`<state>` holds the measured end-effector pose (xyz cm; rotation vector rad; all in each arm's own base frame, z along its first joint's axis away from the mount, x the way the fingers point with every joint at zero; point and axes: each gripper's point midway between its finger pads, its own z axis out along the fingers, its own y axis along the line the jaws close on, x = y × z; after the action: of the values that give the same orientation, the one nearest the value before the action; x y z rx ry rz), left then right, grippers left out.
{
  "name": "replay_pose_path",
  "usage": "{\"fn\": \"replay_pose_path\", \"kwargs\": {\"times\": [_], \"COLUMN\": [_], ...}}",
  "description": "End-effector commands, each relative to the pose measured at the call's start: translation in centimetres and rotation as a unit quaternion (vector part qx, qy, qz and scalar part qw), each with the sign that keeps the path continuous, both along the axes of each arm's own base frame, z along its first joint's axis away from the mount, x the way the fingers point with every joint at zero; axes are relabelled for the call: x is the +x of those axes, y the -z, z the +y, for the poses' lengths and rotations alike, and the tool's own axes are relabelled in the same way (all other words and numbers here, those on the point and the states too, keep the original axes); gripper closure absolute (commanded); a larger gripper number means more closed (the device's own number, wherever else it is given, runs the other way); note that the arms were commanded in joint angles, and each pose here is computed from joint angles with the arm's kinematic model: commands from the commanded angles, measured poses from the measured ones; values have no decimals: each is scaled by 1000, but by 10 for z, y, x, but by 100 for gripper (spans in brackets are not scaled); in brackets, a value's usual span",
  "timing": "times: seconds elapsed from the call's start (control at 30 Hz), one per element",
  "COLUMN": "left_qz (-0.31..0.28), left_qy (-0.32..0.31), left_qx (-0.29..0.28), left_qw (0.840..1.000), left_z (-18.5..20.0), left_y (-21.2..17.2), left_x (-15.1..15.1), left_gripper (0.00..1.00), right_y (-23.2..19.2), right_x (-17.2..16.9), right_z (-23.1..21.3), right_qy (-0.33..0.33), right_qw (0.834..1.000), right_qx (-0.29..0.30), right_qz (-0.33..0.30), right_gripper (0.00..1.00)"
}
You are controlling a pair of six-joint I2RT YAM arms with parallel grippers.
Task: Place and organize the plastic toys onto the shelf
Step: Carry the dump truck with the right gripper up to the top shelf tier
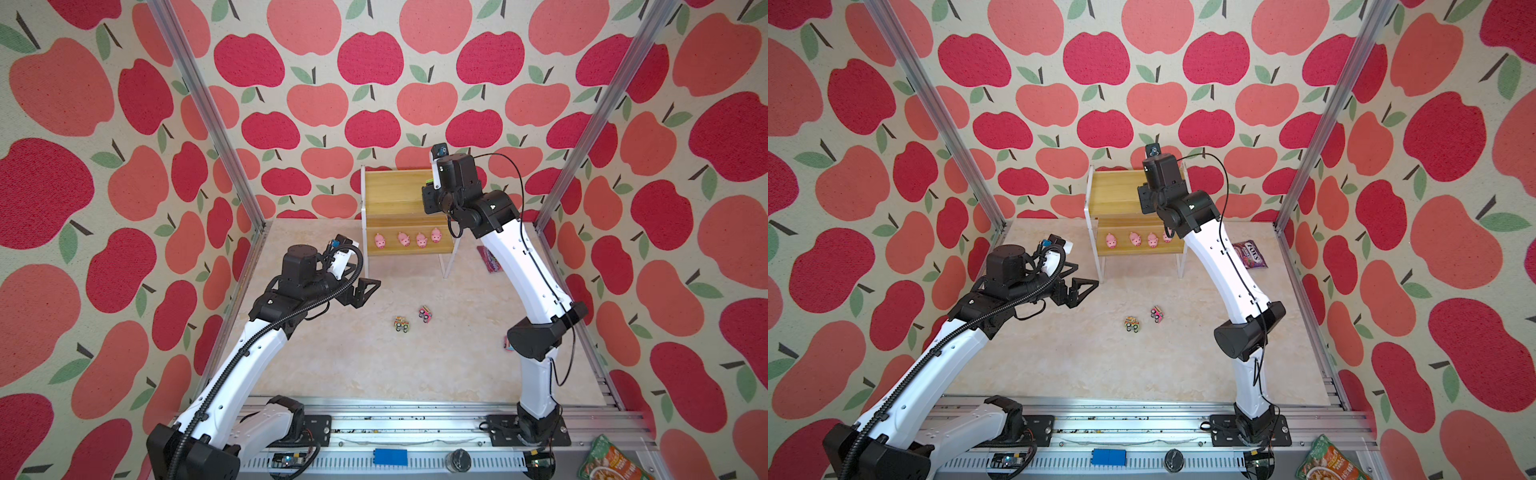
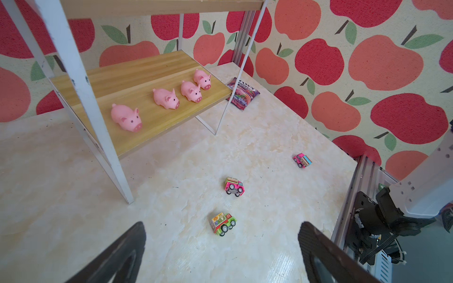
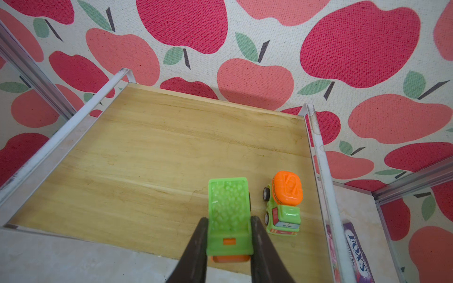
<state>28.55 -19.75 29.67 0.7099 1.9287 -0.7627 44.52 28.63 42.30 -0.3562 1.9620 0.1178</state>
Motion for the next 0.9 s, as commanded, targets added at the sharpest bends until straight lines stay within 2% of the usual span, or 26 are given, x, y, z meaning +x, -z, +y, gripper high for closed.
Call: {"fn": "replay_pose_path", "kwargs": {"times": [0.0, 0.87], "left_qz": [-12, -1], "left_qy": [10, 10], "left_qx": [4, -2], "left_qw": [1000, 1000], "left_z": [-2, -4], "left_y": [1, 6], "left_x": [-2, -1], "left_gripper": [1, 1], "right_y": [-9, 23], "right_x": [4, 34], "right_z": [-5, -4], "right_qy": [19, 53], "right_qw": [1000, 998], "right_qx": [21, 42], "right_qz": [-9, 15], "right_gripper": [75, 74]}}
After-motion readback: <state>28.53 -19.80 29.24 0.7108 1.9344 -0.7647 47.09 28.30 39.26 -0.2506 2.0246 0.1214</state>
